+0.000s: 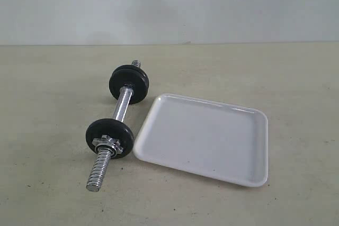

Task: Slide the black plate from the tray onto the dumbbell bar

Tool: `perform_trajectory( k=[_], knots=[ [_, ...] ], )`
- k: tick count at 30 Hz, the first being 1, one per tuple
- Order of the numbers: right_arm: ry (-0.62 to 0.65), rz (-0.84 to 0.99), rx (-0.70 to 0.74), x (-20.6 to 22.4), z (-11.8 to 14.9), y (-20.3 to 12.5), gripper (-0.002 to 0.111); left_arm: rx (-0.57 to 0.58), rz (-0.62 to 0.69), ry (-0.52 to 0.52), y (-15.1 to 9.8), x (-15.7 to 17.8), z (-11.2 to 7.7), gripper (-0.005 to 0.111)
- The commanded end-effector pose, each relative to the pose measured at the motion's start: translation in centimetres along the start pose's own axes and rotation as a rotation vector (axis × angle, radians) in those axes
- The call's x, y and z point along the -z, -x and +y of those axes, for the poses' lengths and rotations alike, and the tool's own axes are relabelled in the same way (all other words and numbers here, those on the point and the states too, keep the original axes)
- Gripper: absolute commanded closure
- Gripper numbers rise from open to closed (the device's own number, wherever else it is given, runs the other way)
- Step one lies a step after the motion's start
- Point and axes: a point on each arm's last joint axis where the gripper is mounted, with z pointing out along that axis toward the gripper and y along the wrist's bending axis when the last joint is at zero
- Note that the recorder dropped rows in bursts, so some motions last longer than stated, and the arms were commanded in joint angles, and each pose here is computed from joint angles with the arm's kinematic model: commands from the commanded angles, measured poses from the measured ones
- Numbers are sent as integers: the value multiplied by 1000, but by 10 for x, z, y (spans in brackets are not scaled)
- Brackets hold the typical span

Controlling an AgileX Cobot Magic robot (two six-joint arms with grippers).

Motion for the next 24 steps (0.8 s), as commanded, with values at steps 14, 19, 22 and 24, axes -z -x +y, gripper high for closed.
perform_trajectory(
  k=[14,19,22,24],
  knots=[
    [-44,-12,6,1,-3,1,106,18,1,-1,-1,0,0,102],
    [-200,-4,6,2,-11,1,106,16,1,-1,-1,0,0,102],
    [-309,5,1,3,-17,0,106,16,1,-1,-1,0,0,102],
    [-370,27,-5,4,-20,-2,106,16,1,-1,-1,0,0,102]
  ],
)
